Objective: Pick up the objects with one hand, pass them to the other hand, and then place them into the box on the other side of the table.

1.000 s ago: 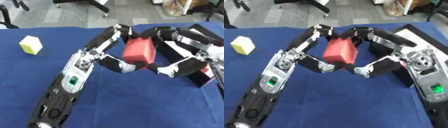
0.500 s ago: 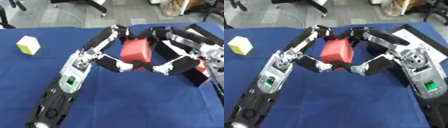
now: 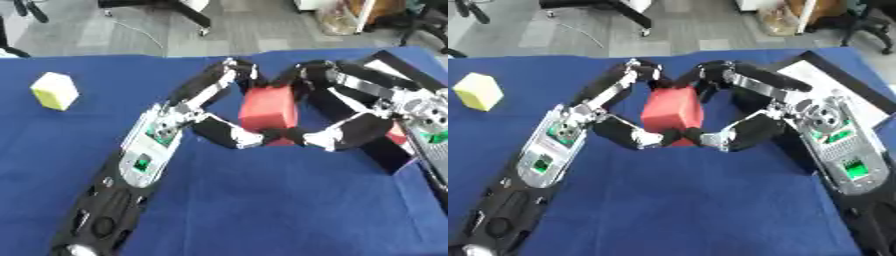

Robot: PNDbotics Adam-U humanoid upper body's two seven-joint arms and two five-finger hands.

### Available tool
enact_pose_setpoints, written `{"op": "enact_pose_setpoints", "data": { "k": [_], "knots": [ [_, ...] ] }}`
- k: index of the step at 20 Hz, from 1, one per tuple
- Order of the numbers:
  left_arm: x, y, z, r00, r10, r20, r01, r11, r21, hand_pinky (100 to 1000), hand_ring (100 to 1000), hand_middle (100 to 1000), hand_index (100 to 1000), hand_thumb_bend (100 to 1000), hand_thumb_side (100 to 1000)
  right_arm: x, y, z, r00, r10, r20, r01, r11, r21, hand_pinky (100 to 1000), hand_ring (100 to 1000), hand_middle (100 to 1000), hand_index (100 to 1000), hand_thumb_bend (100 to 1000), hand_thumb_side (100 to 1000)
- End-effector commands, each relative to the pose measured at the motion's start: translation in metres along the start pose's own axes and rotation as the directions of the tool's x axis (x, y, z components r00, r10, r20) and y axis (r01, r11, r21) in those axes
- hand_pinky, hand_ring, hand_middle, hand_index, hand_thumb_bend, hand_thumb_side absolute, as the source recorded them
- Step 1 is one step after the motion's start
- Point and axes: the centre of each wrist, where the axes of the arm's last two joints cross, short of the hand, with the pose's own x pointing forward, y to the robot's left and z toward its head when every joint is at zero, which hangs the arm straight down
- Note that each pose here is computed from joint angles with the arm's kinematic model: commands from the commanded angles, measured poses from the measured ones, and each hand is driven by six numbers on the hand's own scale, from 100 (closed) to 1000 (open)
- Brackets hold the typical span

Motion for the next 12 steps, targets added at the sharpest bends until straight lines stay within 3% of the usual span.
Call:
{"op": "enact_pose_setpoints", "data": {
  "k": [1, 5, 12],
  "knots": [
    [0.0048, 0.0102, -0.0065, 0.999, -0.038, 0.027, 0.038, 0.999, 0.005, 572, 476, 506, 627, 398, 427, 0.0001, -0.0037, 0.002, 1.0, 0.006, -0.009, -0.006, 1.0, 0.013, 663, 688, 682, 749, 296, 299],
    [0.0045, 0.0099, -0.0071, 0.999, -0.043, 0.03, 0.044, 0.999, -0.011, 574, 476, 507, 629, 397, 430, 0.0003, -0.0043, 0.0023, 1.0, 0.004, -0.009, -0.004, 1.0, 0.001, 641, 660, 637, 675, 287, 287],
    [0.0036, 0.009, -0.0086, 0.998, -0.064, 0.029, 0.064, 0.998, -0.022, 576, 475, 506, 629, 394, 432, 0.0017, -0.0054, 0.0025, 1.0, 0.006, -0.007, -0.006, 1.0, 0.008, 645, 665, 659, 704, 301, 329]
  ]
}}
